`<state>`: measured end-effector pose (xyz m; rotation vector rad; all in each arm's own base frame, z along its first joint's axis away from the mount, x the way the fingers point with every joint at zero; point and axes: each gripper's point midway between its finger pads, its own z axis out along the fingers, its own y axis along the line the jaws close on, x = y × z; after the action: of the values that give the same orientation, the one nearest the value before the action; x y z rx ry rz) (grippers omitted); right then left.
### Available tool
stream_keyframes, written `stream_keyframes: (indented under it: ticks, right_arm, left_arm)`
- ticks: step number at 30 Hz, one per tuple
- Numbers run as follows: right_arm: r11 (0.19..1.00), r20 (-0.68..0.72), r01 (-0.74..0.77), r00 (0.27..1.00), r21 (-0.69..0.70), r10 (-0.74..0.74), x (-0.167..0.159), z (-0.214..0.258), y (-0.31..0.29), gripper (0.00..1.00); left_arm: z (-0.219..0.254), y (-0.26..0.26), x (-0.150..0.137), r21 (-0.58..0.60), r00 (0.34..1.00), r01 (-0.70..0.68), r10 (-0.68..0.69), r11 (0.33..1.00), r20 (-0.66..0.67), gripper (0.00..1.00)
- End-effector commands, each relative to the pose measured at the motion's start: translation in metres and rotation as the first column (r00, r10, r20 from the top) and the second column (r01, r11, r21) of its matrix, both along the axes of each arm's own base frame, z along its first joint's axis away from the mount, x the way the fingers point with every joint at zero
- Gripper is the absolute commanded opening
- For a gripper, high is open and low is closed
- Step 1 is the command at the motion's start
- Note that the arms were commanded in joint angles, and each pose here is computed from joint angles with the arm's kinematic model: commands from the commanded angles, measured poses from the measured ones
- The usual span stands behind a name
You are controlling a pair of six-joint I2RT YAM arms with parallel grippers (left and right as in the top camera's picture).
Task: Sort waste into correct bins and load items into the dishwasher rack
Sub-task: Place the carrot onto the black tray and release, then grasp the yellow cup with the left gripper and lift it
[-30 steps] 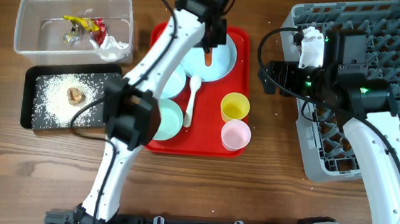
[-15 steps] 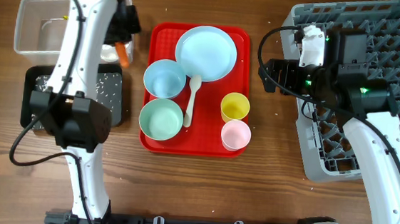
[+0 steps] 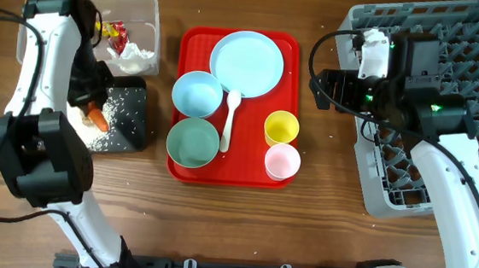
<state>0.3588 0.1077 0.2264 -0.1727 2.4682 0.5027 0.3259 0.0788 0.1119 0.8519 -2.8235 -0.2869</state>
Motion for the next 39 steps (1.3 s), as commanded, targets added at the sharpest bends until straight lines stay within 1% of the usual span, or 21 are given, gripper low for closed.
stream_keyframes:
  ticks: [1, 5, 7, 8, 9, 10, 11, 12, 14, 16, 18, 20, 22, 25, 27, 30, 32, 34, 37, 39]
  right_arm:
    - [1.000, 0.002, 0.011, 1.000, 0.003, -0.011, 0.003, 0.004, 0.000, 1.00]
    - [1.000, -0.004, 0.011, 1.000, 0.002, -0.011, 0.001, 0.003, 0.000, 1.00]
    - [1.000, -0.005, 0.012, 1.000, 0.002, -0.012, 0.001, 0.003, 0.000, 1.00]
    - [1.000, -0.005, 0.012, 1.000, 0.002, -0.012, 0.001, 0.003, 0.000, 1.00]
    - [1.000, -0.005, 0.011, 1.000, 0.002, -0.011, 0.001, 0.003, 0.000, 1.00]
    - [1.000, -0.005, 0.012, 1.000, 0.002, -0.012, 0.001, 0.003, 0.000, 1.00]
    - [1.000, -0.005, 0.012, 1.000, 0.002, -0.012, 0.001, 0.003, 0.000, 1.00]
    - [1.000, -0.004, 0.011, 1.000, 0.002, -0.011, 0.002, 0.003, 0.000, 1.00]
    - [1.000, -0.004, 0.012, 1.000, 0.002, -0.012, 0.001, 0.003, 0.000, 1.00]
    - [1.000, -0.004, 0.011, 1.000, 0.002, -0.011, 0.002, 0.003, 0.000, 1.00]
    - [1.000, -0.004, 0.012, 1.000, 0.002, -0.012, 0.002, 0.003, 0.000, 1.00]
    - [1.000, -0.002, 0.011, 1.000, 0.003, -0.011, 0.002, 0.004, 0.000, 1.00]
    - [1.000, 0.006, 0.016, 1.000, 0.008, -0.016, 0.004, 0.005, 0.001, 0.99]
    - [0.999, 0.017, 0.036, 0.999, 0.029, -0.036, 0.008, 0.009, 0.002, 1.00]
    - [0.997, 0.029, 0.051, 0.998, 0.050, -0.052, 0.012, 0.012, 0.003, 1.00]
    - [0.996, 0.034, 0.061, 0.997, 0.065, -0.063, 0.014, 0.015, 0.004, 1.00]
    - [0.996, 0.028, 0.062, 0.998, 0.063, -0.064, 0.013, 0.014, 0.003, 0.99]
    - [0.996, 0.028, 0.064, 0.997, 0.066, -0.066, 0.014, 0.014, 0.004, 1.00]
    - [0.995, 0.047, 0.058, 0.997, 0.086, -0.062, 0.017, 0.018, 0.012, 1.00]
    - [0.994, 0.064, 0.037, 0.997, 0.101, -0.043, 0.021, 0.020, 0.026, 0.99]
  left_arm:
    - [-0.047, -0.001, -0.005, 0.026, 0.997, -0.074, 0.074, 0.997, 0.029, 0.04]
    - [-0.087, -0.002, 0.004, 0.029, 0.982, -0.152, 0.148, 0.988, 0.120, 0.04]
    - [-0.093, -0.004, 0.010, 0.007, 0.977, -0.154, 0.152, 0.988, 0.149, 0.04]
    - [-0.093, -0.004, 0.011, 0.007, 0.976, -0.155, 0.152, 0.988, 0.156, 0.08]
    - [-0.093, -0.004, 0.012, 0.007, 0.975, -0.155, 0.151, 0.988, 0.160, 0.18]
    - [-0.093, -0.004, 0.012, 0.006, 0.976, -0.155, 0.152, 0.988, 0.158, 0.35]
    - [-0.093, -0.007, 0.011, -0.010, 0.976, -0.155, 0.155, 0.988, 0.156, 0.55]
    - [-0.092, -0.011, 0.013, -0.033, 0.975, -0.156, 0.159, 0.987, 0.156, 0.60]
    - [-0.082, -0.015, 0.019, -0.061, 0.973, -0.150, 0.158, 0.987, 0.165, 0.66]
    - [-0.065, -0.014, 0.024, -0.061, 0.971, -0.149, 0.158, 0.987, 0.177, 0.68]
    - [-0.041, -0.013, 0.030, -0.061, 0.967, -0.139, 0.148, 0.988, 0.207, 0.69]
    - [-0.011, -0.013, 0.034, -0.060, 0.957, -0.113, 0.125, 0.992, 0.262, 0.69]
    - [0.022, -0.014, 0.033, -0.059, 0.936, -0.103, 0.117, 0.993, 0.333, 0.72]
    - [0.057, -0.036, 0.036, -0.112, 0.899, 0.001, 0.048, 0.994, 0.436, 0.73]
    - [0.073, -0.069, 0.048, -0.138, 0.852, 0.178, -0.082, 0.974, 0.517, 0.74]
    - [0.080, -0.122, 0.068, -0.101, 0.765, 0.375, -0.246, 0.922, 0.595, 0.78]
    - [0.078, -0.163, 0.079, -0.065, 0.690, 0.506, -0.358, 0.860, 0.629, 0.80]
    - [0.070, -0.194, 0.083, -0.038, 0.643, 0.584, -0.434, 0.811, 0.631, 0.79]
    - [0.061, -0.204, 0.082, -0.007, 0.646, 0.589, -0.465, 0.808, 0.606, 0.79]
    - [0.063, -0.199, 0.083, -0.021, 0.669, 0.547, -0.422, 0.837, 0.612, 0.80]
